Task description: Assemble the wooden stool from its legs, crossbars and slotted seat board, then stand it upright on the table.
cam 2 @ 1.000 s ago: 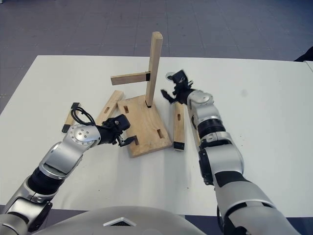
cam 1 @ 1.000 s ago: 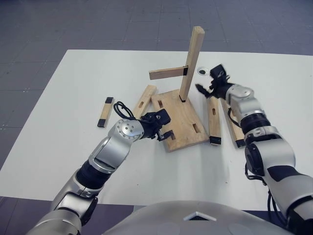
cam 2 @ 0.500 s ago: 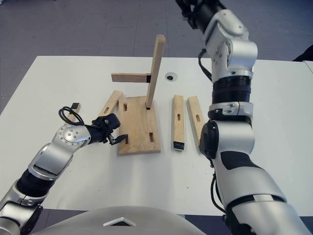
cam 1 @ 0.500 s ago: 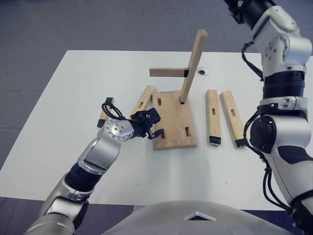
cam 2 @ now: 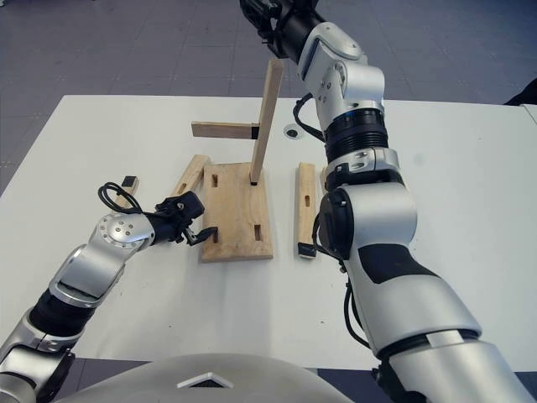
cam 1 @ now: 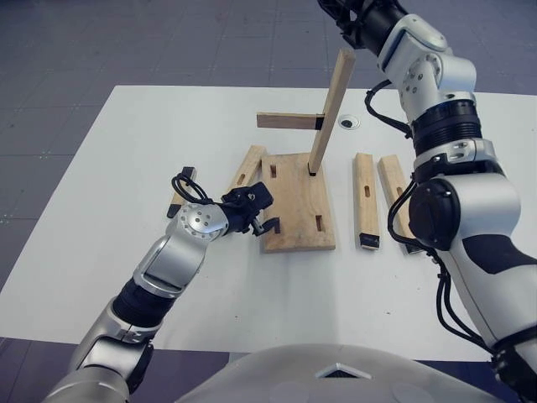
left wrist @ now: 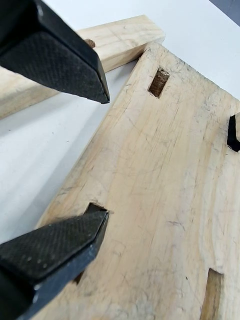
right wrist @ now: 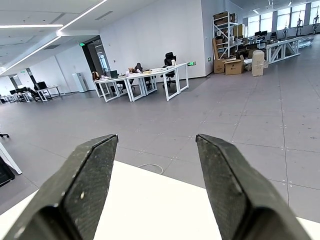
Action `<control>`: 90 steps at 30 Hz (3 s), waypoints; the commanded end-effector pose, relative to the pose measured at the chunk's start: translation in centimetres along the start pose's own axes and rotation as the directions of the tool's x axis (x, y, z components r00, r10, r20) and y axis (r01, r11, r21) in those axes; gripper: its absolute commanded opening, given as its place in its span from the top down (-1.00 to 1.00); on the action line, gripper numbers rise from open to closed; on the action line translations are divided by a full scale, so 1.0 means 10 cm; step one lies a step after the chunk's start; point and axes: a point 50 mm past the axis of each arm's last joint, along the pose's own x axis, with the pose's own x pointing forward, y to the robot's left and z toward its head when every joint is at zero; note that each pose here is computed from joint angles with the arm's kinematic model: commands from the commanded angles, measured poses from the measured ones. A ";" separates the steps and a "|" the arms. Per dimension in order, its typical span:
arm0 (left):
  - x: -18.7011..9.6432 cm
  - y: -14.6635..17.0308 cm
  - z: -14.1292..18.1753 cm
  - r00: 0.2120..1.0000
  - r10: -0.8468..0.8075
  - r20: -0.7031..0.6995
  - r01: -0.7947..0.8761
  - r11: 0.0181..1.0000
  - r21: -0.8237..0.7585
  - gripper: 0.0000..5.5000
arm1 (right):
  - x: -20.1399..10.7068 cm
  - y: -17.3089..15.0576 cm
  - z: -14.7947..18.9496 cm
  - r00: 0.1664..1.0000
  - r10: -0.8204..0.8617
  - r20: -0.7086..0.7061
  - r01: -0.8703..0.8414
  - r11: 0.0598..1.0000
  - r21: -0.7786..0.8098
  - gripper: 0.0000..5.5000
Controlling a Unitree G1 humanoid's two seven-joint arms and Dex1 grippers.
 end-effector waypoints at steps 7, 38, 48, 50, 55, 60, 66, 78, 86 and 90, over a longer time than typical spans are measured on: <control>0.05 -0.12 -0.11 0.999 -0.024 -0.045 0.023 1.000 -0.019 -0.44 | -0.06 0.29 0.99 0.898 0.113 0.426 -0.055 0.988 -0.145 -0.05; 0.12 -0.17 -0.18 0.998 -0.034 -0.052 0.032 0.998 -0.052 -0.44 | -0.38 0.01 0.62 0.924 0.047 0.380 -0.118 0.979 0.167 -0.05; 0.06 0.12 0.20 0.965 0.134 0.227 -0.138 0.990 0.003 -0.44 | -1.44 -0.37 -0.06 0.962 -0.189 0.198 0.241 0.929 -0.281 -0.05; 0.03 0.15 0.20 0.952 0.161 0.262 -0.165 0.986 -0.006 -0.44 | -1.72 -0.37 -0.40 0.955 -0.265 0.130 0.294 0.893 -0.340 -0.05; -0.04 0.27 0.29 0.909 0.236 0.343 -0.238 0.971 -0.038 -0.44 | -2.42 -0.34 -1.15 0.906 -0.422 -0.040 0.373 0.839 -0.396 -0.05; -0.14 0.42 0.36 0.811 0.427 0.399 -0.390 0.904 -0.176 -0.44 | -2.87 -0.24 -1.55 0.854 -0.470 -0.223 0.382 0.857 -0.345 -0.05; -0.09 0.29 0.36 0.812 0.434 0.389 -0.376 0.900 -0.220 -0.44 | -3.03 -0.26 -1.78 0.821 -0.470 -0.322 0.377 0.872 -0.311 -0.05; -0.07 0.22 0.31 0.830 0.415 0.372 -0.354 0.908 -0.221 -0.44 | -3.08 -0.29 -1.96 0.775 -0.469 -0.423 0.352 0.877 -0.328 -0.05; -0.06 0.20 0.31 0.830 0.414 0.374 -0.351 0.908 -0.229 -0.44 | -3.11 -0.33 -2.03 0.749 -0.504 -0.431 0.379 0.858 -0.346 0.21; -0.09 0.24 0.32 0.812 0.440 0.384 -0.369 0.896 -0.246 -0.44 | -3.04 -0.39 -2.00 0.739 -0.541 -0.402 0.443 0.839 -0.315 0.24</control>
